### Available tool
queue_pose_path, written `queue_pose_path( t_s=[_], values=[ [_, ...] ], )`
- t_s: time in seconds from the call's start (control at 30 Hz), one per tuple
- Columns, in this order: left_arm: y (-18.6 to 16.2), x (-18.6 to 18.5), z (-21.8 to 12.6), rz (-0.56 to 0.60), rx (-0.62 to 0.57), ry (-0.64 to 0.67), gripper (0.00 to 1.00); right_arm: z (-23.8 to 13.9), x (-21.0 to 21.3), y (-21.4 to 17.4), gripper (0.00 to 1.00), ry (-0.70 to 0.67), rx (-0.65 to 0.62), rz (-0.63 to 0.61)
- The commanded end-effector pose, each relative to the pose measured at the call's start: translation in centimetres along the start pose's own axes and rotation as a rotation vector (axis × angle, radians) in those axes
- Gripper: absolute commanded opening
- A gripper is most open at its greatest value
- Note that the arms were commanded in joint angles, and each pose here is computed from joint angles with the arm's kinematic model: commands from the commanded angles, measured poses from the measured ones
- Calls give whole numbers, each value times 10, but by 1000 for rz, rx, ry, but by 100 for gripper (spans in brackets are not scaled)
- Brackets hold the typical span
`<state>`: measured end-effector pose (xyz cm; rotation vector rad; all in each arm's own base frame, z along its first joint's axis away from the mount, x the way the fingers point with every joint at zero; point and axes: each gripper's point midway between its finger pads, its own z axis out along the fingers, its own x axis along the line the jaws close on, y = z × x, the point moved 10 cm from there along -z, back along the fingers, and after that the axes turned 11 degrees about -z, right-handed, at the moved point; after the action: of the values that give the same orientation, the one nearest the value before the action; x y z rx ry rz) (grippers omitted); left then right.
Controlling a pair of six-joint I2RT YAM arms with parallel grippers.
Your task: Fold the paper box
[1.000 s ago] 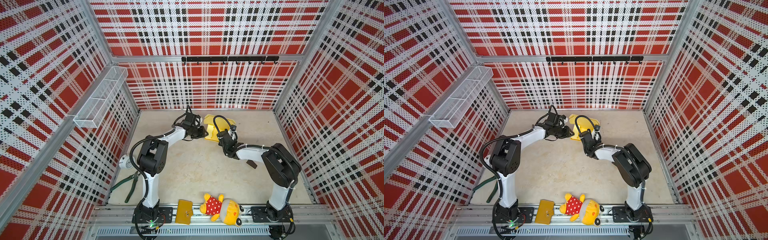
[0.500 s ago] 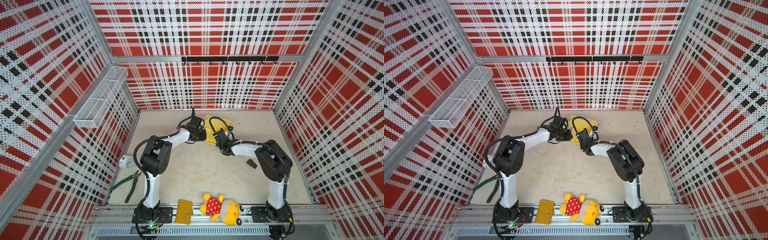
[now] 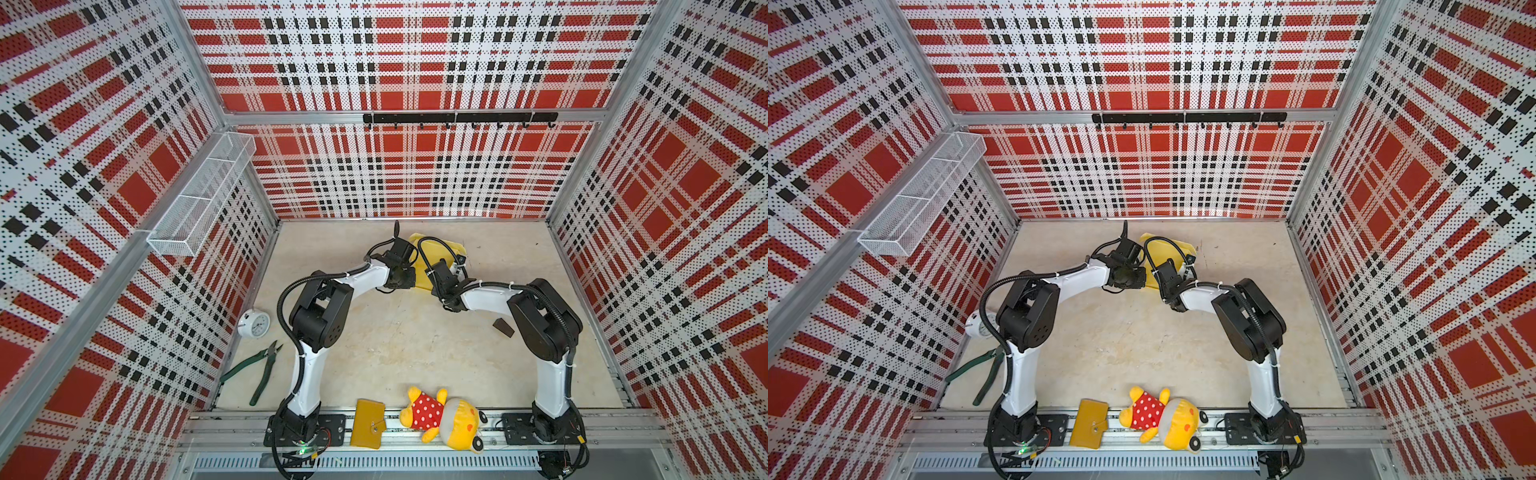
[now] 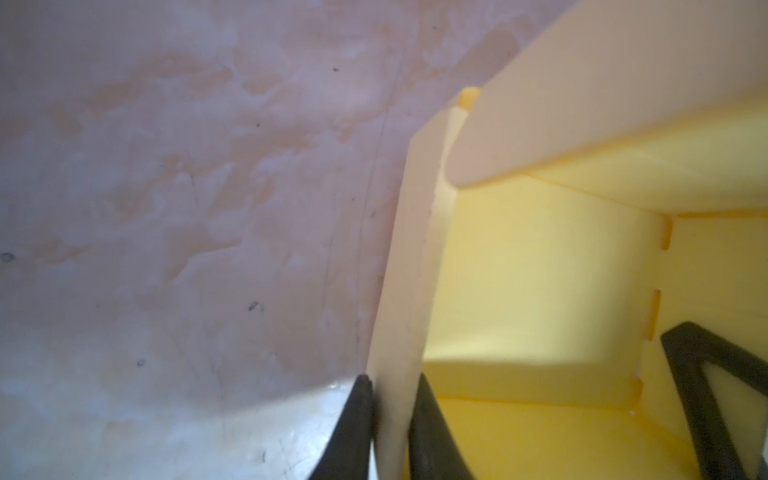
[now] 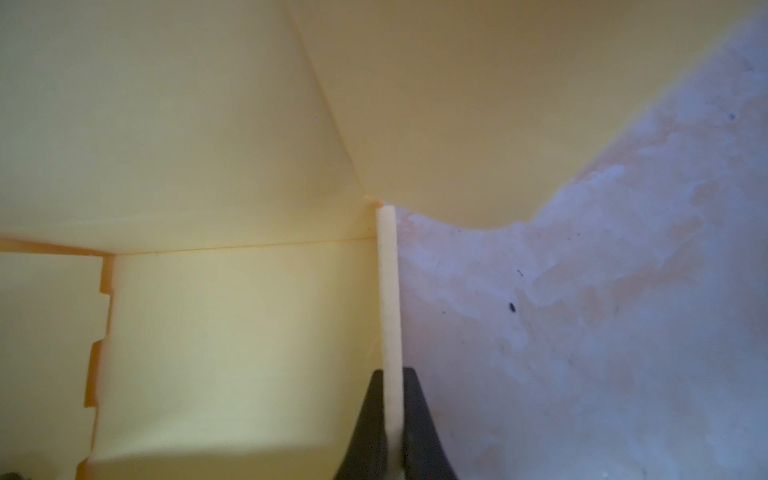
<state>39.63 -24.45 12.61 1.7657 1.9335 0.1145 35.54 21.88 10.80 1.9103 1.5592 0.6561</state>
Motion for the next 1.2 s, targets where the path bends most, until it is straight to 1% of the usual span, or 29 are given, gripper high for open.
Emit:
queue_pose_path(
  t_s=[0.0, 0.07, 0.13, 0.17, 0.33, 0.4, 0.57, 0.63, 0.67, 0.7, 0.73, 0.8, 1.07, 1.1, 1.17],
  values=[
    [-15, 0, 12, -8, 65, 43, 13, -5, 18, 18, 0, 82, -68, 91],
    [-15, -1, 12, -9, 62, 46, 5, -5, 18, 18, 0, 82, -67, 91],
    [-15, -4, 10, -8, 61, 45, 0, -5, 19, 19, 0, 83, -68, 90],
    [-16, -5, 10, -14, 62, 40, 0, -4, 19, 18, 0, 85, -66, 89],
    [-19, -17, 5, -1, 50, 35, 0, -4, 19, 18, 0, 87, -65, 89],
    [-21, -21, 8, 10, 50, 47, 2, -4, 19, 18, 0, 90, -65, 90],
    [-24, -22, 17, 12, 50, 115, 4, -4, 20, 17, 0, 98, -61, 91],
    [-25, -22, 18, 10, 49, 125, 14, -4, 20, 17, 0, 101, -58, 90],
    [-26, -23, 19, 11, 53, 122, 16, -3, 20, 17, 0, 101, -59, 90],
    [-26, -23, 20, 12, 54, 123, 16, -3, 20, 18, 0, 102, -60, 89],
    [-27, -24, 21, 14, 53, 127, 12, -3, 20, 17, 0, 102, -59, 88],
    [-29, -26, 22, 21, 57, 135, 0, -3, 21, 17, 0, 107, -56, 88],
    [-28, -31, 18, 29, 41, 147, 0, -2, 21, 16, 0, 107, -51, 88],
    [-27, -31, 16, 31, 36, 144, 6, -2, 21, 16, 0, 108, -51, 89],
    [-22, -32, 9, 33, 17, 140, 10, -2, 21, 16, 0, 108, -50, 88]
  ],
)
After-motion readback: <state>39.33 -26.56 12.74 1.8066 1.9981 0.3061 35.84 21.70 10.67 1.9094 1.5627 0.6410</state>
